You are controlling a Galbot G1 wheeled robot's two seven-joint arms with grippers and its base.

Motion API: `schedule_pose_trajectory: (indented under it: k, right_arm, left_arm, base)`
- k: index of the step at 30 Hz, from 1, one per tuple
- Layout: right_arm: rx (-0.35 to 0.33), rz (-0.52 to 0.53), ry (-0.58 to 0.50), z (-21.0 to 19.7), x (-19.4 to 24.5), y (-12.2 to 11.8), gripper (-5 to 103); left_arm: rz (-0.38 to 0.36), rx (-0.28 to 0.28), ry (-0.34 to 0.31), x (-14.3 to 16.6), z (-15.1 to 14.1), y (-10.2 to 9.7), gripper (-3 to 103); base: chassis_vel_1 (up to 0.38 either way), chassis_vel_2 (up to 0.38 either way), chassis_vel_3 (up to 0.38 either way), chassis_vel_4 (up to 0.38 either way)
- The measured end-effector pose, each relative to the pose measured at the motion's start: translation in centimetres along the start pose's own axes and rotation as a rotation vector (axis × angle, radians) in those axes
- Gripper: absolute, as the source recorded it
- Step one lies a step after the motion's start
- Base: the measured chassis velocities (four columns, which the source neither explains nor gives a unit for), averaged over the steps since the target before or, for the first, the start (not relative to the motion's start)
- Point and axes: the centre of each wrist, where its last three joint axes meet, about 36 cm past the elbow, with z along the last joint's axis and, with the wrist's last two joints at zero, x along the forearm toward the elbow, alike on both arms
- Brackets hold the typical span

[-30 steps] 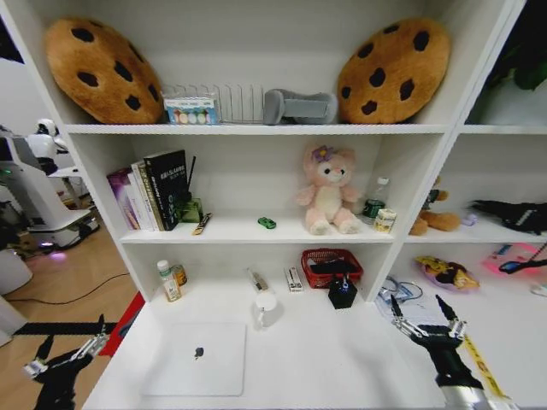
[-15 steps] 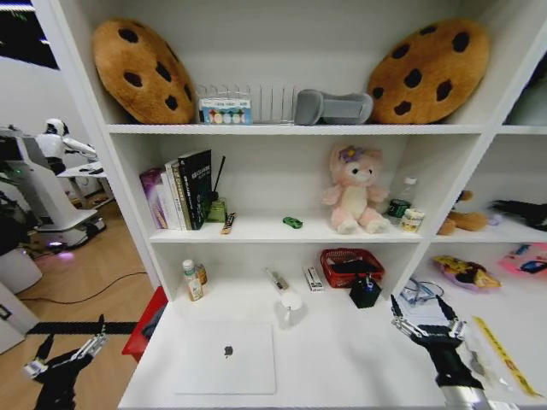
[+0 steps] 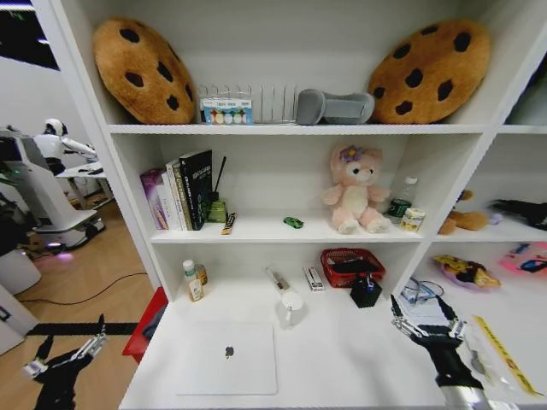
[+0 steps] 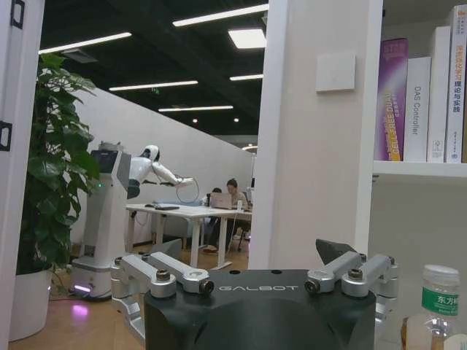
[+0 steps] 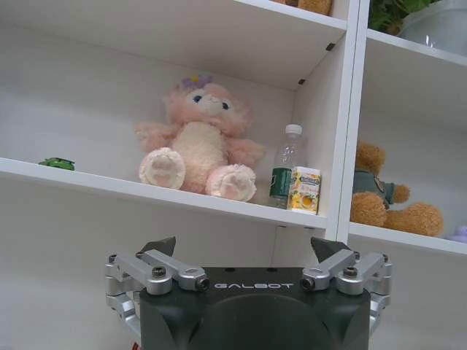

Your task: Organize the objects on the table.

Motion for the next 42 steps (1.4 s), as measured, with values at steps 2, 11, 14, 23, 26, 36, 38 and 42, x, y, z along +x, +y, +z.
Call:
schedule_pose_trajectory:
  k: [2, 11, 14, 23, 26, 36, 38, 42]
  right_arm:
    - [0.000, 0.000, 0.000, 0.00, 0.00, 0.00, 100]
    - [0.000, 0.000, 0.000, 0.00, 0.00, 0.00, 100]
    - [0.000, 0.000, 0.000, 0.00, 0.00, 0.00, 100]
    - [0.000, 0.000, 0.000, 0.00, 0.00, 0.00, 100]
    - [0.000, 0.000, 0.000, 0.00, 0.00, 0.00, 100]
    - [0.000, 0.000, 0.000, 0.00, 0.00, 0.00, 100]
    - [0.000, 0.000, 0.000, 0.00, 0.00, 0.00, 100]
    - [0.000, 0.000, 0.000, 0.00, 0.00, 0.00, 100]
  left_arm:
    - [0.000, 0.000, 0.000, 0.00, 0.00, 0.00, 100]
    - [0.000, 0.000, 0.000, 0.00, 0.00, 0.00, 100]
    - [0.000, 0.000, 0.000, 0.00, 0.00, 0.00, 100]
    - [0.000, 0.000, 0.000, 0.00, 0.00, 0.00, 100]
    - [0.000, 0.000, 0.000, 0.00, 0.00, 0.00, 100]
    - [0.000, 0.000, 0.000, 0.00, 0.00, 0.00, 100]
    - [0.000, 0.000, 0.000, 0.00, 0.00, 0.00, 100]
    - [0.000, 0.000, 0.000, 0.00, 0.00, 0.00, 100]
  base:
    - [0.032, -0.018, -0.054, 0.023]
    - [0.120, -0.118, -0.118, 0.122]
    - [0.210, -0.221, -0.193, 0.214]
    - [0.184, -0.177, -0.182, 0.176]
    - [0.171, -0.140, -0.141, 0.152]
    - [0.146, -0.144, -0.153, 0.137]
    - [0.139, -0.157, -0.152, 0.164]
    - [0.165, -0.162, -0.166, 0.154]
